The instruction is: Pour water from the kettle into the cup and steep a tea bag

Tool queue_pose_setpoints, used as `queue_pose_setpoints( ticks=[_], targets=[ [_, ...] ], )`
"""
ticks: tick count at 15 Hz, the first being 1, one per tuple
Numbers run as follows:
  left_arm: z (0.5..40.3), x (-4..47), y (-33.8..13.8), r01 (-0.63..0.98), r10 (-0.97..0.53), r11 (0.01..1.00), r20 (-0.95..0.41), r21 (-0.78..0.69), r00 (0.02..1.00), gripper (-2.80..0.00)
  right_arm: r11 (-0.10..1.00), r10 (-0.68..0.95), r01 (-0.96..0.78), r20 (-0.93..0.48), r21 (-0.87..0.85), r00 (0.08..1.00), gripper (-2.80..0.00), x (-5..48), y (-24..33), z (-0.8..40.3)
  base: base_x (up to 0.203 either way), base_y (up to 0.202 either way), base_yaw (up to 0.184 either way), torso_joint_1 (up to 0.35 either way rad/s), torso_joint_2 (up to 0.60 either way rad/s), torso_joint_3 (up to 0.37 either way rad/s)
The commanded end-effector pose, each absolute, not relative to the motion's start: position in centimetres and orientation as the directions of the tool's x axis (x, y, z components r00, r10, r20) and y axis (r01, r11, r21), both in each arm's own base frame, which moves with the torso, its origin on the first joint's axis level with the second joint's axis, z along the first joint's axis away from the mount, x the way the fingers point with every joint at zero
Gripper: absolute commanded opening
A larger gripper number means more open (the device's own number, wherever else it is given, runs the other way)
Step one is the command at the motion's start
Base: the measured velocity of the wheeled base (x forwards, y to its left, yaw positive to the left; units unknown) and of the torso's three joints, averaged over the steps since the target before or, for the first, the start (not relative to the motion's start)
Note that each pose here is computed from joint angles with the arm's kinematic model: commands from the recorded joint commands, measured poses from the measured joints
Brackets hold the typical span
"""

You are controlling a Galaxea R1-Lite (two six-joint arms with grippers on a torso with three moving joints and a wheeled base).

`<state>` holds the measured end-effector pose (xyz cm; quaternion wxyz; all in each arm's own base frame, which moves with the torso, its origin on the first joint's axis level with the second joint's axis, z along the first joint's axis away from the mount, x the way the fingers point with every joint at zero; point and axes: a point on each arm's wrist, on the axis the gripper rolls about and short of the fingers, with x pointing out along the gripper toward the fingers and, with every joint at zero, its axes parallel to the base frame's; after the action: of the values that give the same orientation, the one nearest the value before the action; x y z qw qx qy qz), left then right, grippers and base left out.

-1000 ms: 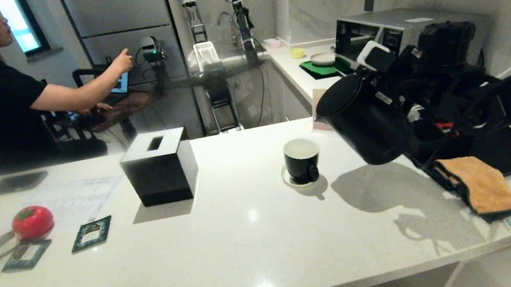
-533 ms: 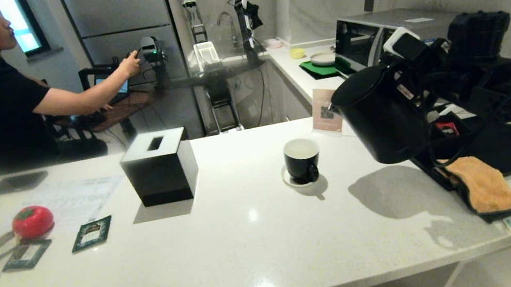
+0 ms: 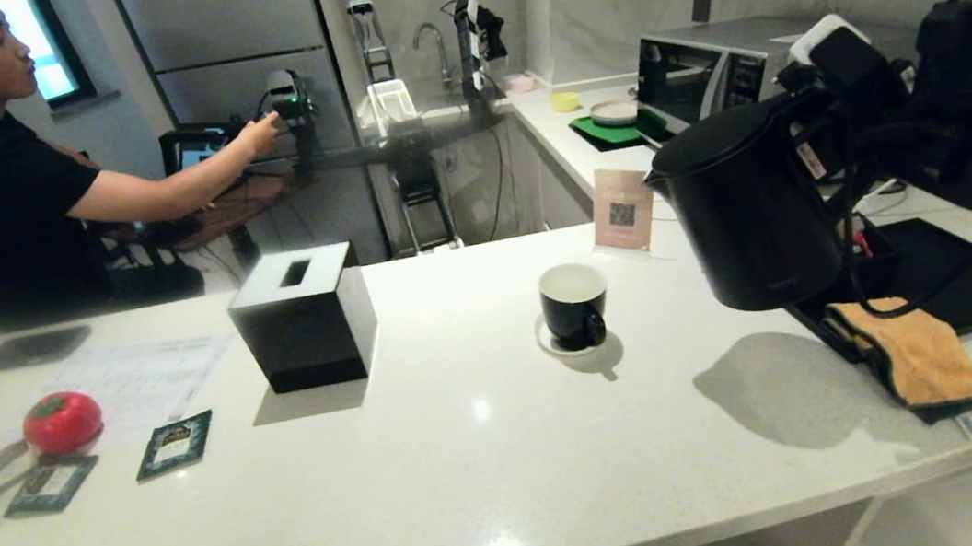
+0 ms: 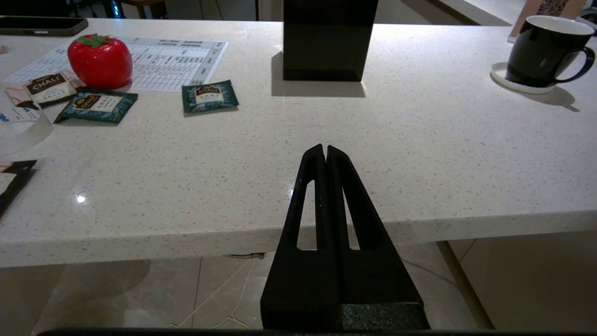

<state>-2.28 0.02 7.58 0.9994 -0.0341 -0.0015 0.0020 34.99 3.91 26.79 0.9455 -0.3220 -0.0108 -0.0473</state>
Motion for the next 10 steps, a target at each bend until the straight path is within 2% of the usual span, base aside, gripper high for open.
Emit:
queue_pose_setpoints(
  ticks=[1, 10],
  targets=[
    [7.6, -2.3, 0.0, -0.004, 0.005, 0.998, 0.002, -0.069, 1.0, -2.8, 0.812, -0.087, 0.108, 0.063, -0.574, 0.994, -2.8, 33.6, 3.6, 27.3, 0.0, 0.0, 0.0, 0.0, 0.0, 0.0],
    [7.6, -2.3, 0.0, -0.004, 0.005, 0.998, 0.002, -0.069, 1.0, -2.8, 0.887, -0.172, 0.19, 0.079, -0.42, 0.982, -2.8, 32.0, 1.6, 27.6, 0.0, 0.0, 0.0, 0.0, 0.0, 0.0]
  ],
)
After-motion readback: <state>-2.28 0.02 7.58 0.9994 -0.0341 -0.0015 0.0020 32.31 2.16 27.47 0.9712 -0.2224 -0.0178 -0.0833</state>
